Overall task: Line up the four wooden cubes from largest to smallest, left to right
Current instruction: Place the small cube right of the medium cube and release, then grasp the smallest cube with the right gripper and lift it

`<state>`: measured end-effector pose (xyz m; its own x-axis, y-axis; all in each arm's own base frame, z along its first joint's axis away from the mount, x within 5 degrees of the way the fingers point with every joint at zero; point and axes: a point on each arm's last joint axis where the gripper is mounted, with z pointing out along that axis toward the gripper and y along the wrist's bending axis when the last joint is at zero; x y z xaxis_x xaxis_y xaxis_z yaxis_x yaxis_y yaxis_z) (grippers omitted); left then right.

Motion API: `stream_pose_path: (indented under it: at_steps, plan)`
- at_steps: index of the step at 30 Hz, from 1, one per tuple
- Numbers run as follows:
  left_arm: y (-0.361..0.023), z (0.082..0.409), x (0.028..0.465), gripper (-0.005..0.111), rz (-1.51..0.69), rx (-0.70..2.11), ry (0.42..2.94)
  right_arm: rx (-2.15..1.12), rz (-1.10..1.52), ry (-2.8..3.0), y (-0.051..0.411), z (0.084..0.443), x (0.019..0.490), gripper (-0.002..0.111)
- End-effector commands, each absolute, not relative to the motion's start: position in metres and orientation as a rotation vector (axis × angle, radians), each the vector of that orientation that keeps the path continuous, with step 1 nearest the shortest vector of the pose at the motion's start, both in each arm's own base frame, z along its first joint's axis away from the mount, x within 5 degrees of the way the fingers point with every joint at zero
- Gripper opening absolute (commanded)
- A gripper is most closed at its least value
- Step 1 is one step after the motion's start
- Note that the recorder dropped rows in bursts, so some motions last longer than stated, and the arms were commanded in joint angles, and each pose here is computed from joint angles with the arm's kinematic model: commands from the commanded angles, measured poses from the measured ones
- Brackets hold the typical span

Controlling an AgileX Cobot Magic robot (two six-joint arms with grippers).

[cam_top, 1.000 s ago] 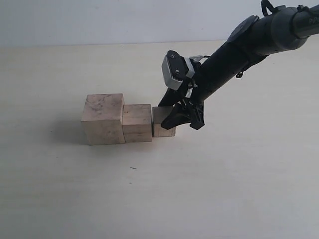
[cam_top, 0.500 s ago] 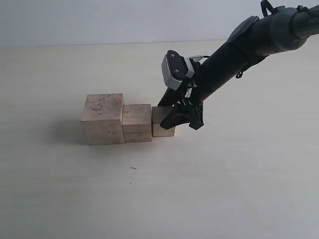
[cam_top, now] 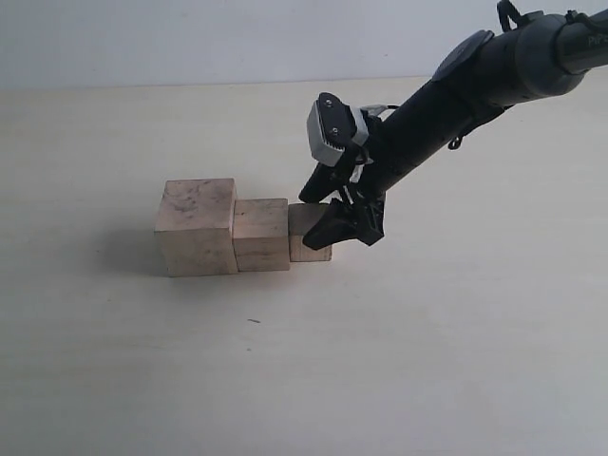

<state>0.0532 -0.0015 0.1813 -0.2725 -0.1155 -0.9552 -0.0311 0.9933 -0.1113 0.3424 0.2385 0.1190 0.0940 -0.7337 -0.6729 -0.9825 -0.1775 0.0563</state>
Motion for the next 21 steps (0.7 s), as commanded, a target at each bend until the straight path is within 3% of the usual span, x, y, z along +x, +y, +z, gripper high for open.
stream_pose_path:
  at_steps: [1,13,21]
  plan:
    - [-0.002,0.181,0.053,0.0,-0.09,-0.104,1.841,-1.931,0.836,1.711,0.239,0.125,0.342,0.069]
    - [-0.002,0.181,0.053,0.0,-0.09,-0.104,1.841,-1.782,0.631,1.811,0.229,0.194,0.343,0.067]
    - [-0.002,0.181,0.053,0.0,-0.09,-0.104,1.841,-1.488,0.226,2.119,0.206,0.197,0.366,0.051]
